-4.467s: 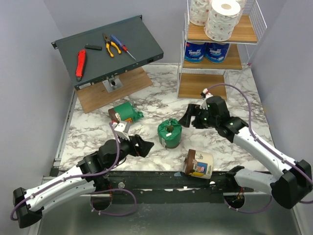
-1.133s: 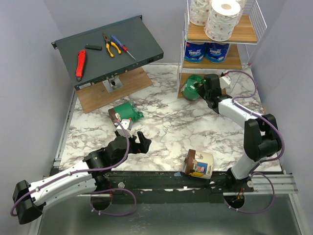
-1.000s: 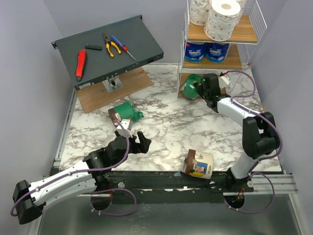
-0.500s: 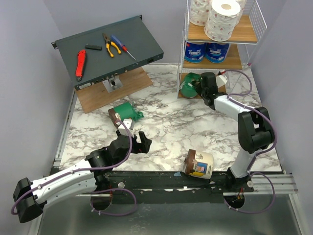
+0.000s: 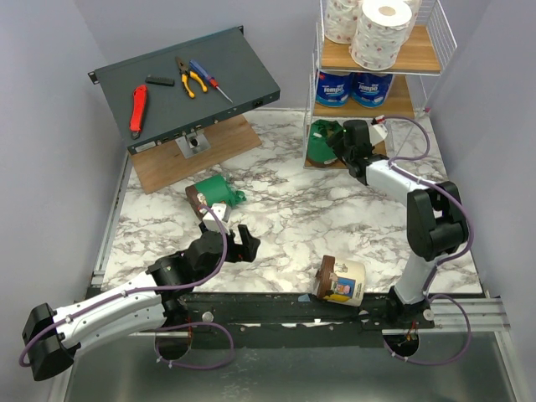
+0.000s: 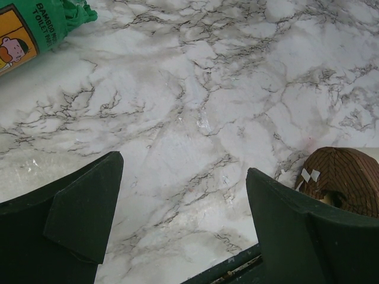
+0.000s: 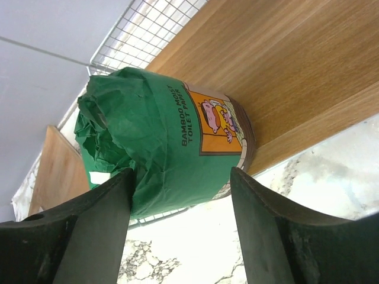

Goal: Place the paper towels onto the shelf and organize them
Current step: Place the paper towel on the shelf.

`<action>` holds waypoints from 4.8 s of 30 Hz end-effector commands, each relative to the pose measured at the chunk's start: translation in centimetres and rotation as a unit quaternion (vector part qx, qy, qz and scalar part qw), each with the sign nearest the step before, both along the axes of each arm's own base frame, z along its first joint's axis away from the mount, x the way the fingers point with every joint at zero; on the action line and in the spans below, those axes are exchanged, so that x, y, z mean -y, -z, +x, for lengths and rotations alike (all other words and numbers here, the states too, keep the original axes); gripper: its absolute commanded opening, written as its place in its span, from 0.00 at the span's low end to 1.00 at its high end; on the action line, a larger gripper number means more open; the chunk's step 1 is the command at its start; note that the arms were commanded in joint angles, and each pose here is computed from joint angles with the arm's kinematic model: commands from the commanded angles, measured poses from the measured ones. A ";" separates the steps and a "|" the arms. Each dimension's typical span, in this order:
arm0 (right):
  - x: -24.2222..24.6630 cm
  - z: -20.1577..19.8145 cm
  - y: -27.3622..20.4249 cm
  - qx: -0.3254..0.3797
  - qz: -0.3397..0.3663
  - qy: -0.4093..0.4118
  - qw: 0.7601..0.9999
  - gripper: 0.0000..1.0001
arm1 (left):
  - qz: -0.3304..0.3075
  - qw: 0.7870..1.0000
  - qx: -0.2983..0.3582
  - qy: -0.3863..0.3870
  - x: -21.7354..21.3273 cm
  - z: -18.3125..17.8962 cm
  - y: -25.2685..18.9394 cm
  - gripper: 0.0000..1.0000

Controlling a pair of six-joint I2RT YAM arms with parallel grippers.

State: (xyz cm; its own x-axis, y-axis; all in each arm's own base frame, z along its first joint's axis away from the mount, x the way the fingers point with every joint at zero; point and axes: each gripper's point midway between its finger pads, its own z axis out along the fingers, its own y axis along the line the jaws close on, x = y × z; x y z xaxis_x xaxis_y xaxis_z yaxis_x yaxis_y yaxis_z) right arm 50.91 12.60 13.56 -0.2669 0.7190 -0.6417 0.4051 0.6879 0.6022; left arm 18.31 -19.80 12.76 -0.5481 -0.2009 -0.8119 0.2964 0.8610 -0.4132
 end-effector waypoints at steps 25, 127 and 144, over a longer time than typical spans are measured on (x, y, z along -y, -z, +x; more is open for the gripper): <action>-1.1 -9.0 -2.4 0.227 -0.083 -0.186 0.952 0.42 | -0.014 1.000 0.021 -0.008 -0.1 0.5 -1.9 0.89; -4.3 2.4 3.8 0.165 -0.031 -0.154 0.974 0.67 | 0.000 0.998 0.037 -0.043 -1.0 1.6 -1.6 0.89; -4.7 -9.9 -0.3 0.069 0.024 -0.246 0.966 0.73 | -0.018 0.998 0.044 -0.048 -1.7 1.3 -2.3 0.89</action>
State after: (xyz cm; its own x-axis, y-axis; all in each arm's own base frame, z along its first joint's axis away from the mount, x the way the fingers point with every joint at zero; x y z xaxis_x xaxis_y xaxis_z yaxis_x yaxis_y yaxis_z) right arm 44.87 17.22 14.74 -0.3601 0.5895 -0.7230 -0.1040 0.7448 0.6591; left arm 19.41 -18.73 14.63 -0.4668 -0.2587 -0.8457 0.2682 0.8699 -0.4141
